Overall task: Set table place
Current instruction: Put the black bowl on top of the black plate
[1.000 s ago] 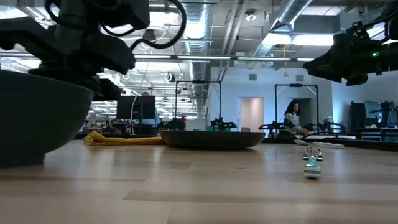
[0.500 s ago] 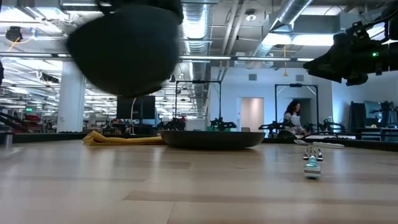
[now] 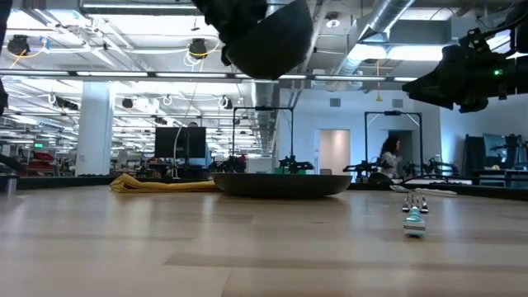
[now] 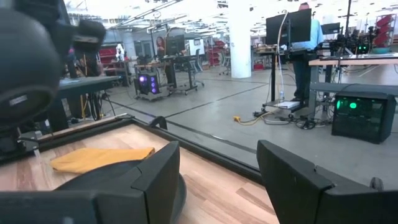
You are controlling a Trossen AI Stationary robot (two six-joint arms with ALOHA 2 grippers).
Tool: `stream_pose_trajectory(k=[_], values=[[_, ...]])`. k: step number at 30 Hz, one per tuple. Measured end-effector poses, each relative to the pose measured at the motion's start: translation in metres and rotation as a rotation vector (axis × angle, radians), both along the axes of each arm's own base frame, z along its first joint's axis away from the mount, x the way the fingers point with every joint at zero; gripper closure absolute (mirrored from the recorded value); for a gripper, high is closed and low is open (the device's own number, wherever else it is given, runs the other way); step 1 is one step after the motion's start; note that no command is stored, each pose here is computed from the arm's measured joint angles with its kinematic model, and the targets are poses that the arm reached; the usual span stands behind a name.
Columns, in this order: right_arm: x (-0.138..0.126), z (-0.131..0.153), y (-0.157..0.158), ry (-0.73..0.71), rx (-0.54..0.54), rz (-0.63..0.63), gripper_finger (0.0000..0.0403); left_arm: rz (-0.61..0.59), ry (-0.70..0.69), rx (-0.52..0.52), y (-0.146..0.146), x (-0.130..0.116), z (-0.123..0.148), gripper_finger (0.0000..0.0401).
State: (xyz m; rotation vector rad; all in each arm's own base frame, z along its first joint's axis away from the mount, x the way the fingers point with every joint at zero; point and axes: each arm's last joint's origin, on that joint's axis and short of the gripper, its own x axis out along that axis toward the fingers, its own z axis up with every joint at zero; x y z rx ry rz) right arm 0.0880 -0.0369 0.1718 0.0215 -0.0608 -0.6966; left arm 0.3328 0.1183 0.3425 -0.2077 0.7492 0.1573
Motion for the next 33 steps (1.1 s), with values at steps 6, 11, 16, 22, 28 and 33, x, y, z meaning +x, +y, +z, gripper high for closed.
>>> stream_pose_trajectory(k=[6, 11, 16, 22, 28, 33], values=[[0.000, 0.000, 0.000, 0.007, 0.002, -0.001, 0.0163, 0.082, 0.038, -0.062, 0.040, 0.014, -0.016, 0.0401], [0.002, -0.002, 0.000, 0.024, 0.007, -0.001, 0.0163, 0.080, 0.106, -0.129, 0.063, 0.039, -0.034, 0.0401], [0.004, -0.004, -0.001, 0.052, 0.022, -0.001, 0.0163, 0.067, 0.303, -0.174, 0.075, 0.059, -0.054, 0.0401], [0.006, -0.008, -0.002, 0.090, 0.033, -0.002, 0.0163, 0.057, 0.418, -0.201, 0.086, 0.081, -0.081, 0.0401], [0.007, -0.009, -0.002, 0.102, 0.044, -0.002, 0.0163, 0.039, 0.522, -0.227, 0.090, 0.090, -0.111, 0.0401], [0.007, -0.009, -0.002, 0.102, 0.044, -0.002, 0.0163, 0.040, 0.586, -0.252, 0.090, 0.090, -0.127, 0.0401]])
